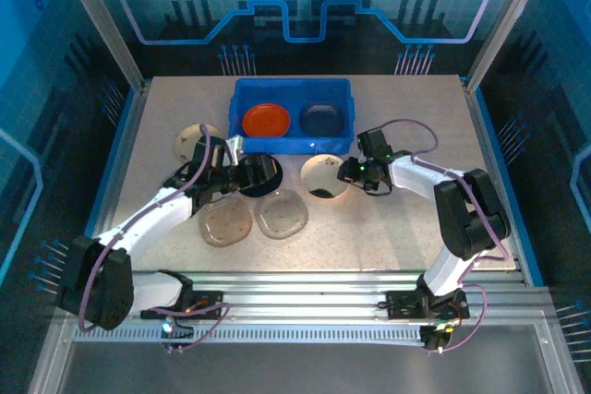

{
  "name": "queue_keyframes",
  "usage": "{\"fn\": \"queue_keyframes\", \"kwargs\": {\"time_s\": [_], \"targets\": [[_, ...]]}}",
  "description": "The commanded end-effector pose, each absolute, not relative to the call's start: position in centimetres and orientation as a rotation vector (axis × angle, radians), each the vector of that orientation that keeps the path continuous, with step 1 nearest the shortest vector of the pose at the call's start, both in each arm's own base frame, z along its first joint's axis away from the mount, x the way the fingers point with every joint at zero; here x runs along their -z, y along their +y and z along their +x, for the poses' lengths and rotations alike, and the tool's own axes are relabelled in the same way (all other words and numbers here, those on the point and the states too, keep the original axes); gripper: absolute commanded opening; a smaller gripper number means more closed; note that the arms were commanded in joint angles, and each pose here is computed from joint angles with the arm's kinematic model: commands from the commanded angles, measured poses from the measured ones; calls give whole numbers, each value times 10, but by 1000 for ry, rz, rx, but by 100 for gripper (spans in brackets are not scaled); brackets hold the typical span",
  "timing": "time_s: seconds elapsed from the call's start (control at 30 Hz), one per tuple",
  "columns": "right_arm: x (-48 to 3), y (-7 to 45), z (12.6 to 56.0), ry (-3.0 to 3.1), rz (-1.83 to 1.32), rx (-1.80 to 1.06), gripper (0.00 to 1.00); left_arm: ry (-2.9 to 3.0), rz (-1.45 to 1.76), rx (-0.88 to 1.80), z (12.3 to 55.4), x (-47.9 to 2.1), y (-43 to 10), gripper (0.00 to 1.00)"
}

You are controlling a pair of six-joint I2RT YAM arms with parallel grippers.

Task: Place the plates into the plastic bin on the countertop

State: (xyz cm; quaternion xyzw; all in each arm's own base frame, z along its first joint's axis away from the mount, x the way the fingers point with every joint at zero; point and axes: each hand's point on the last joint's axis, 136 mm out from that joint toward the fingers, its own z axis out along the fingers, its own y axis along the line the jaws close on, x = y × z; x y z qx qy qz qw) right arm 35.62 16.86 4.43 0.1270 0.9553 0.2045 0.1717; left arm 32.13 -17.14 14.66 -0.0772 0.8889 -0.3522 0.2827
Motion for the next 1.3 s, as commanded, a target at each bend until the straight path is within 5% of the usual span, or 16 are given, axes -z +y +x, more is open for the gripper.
{"fn": "queue_keyframes", "kwargs": {"time_s": [0.0,0.6,0.93,1.27], "targets": [[-39,166,359,2725,397,-577,41,2364,-177,976,324,-153,-179,93],[-16,173,358,2741,455,-663,27,2371,-183,981,328,-151,-180,92],[-12,167,356,2721,522,-733,0,2379,-188,988,331,-149,-182,92],[-46,159,334,2671,487,-800,0,2367,-169,1004,336,-157,-188,89]]}}
